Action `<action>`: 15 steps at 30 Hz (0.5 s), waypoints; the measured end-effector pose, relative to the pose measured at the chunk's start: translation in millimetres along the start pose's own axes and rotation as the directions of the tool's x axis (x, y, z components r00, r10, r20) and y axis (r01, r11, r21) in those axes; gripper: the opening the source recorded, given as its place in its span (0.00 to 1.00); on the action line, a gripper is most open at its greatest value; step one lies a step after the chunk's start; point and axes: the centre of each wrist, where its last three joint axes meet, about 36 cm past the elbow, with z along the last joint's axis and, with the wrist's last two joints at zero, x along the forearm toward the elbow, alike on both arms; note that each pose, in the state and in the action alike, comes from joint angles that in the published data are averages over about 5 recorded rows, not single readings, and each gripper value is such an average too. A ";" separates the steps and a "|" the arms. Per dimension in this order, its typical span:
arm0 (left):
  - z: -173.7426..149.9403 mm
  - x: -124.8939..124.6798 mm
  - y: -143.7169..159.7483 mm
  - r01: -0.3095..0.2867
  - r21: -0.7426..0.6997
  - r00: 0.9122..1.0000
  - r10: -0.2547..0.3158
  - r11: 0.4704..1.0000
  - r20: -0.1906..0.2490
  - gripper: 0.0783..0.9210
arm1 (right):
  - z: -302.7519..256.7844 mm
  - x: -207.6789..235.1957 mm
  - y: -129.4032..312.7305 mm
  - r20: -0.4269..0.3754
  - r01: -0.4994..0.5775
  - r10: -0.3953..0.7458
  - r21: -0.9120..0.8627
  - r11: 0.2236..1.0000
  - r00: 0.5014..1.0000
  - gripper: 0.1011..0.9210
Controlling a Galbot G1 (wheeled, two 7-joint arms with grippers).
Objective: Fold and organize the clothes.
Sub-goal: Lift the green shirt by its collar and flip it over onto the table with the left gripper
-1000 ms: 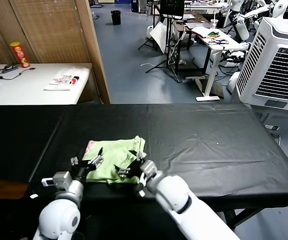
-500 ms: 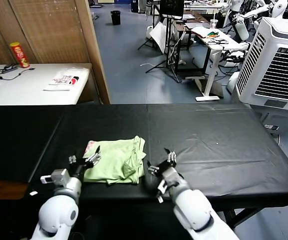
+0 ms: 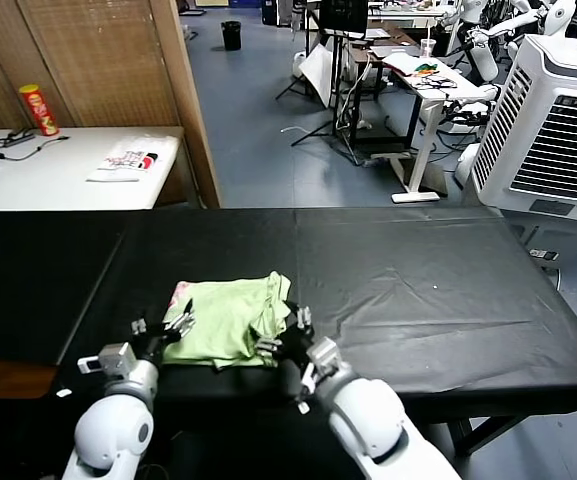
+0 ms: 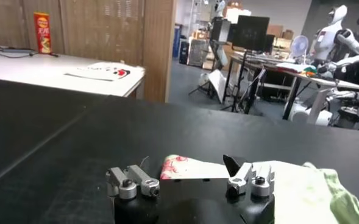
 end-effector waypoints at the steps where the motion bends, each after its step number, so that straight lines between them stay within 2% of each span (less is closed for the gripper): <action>1: 0.7 -0.1 -0.1 0.001 0.001 1.000 -0.001 1.000 -0.001 0.85 | 1.4 -3.7 1.9 -0.017 -0.012 0.012 0.010 1.000 1.000 0.85; 5: 3.3 -0.7 -1.8 0.003 0.002 1.000 -0.003 1.000 -0.005 0.85 | 8.0 -13.9 7.8 -0.069 -0.044 0.047 0.034 0.998 0.997 0.85; 15: 7.1 -1.8 -3.0 0.006 0.008 1.000 -0.006 1.000 -0.006 0.85 | 16.3 4.6 2.1 -0.087 -0.206 0.213 0.085 0.975 0.973 0.85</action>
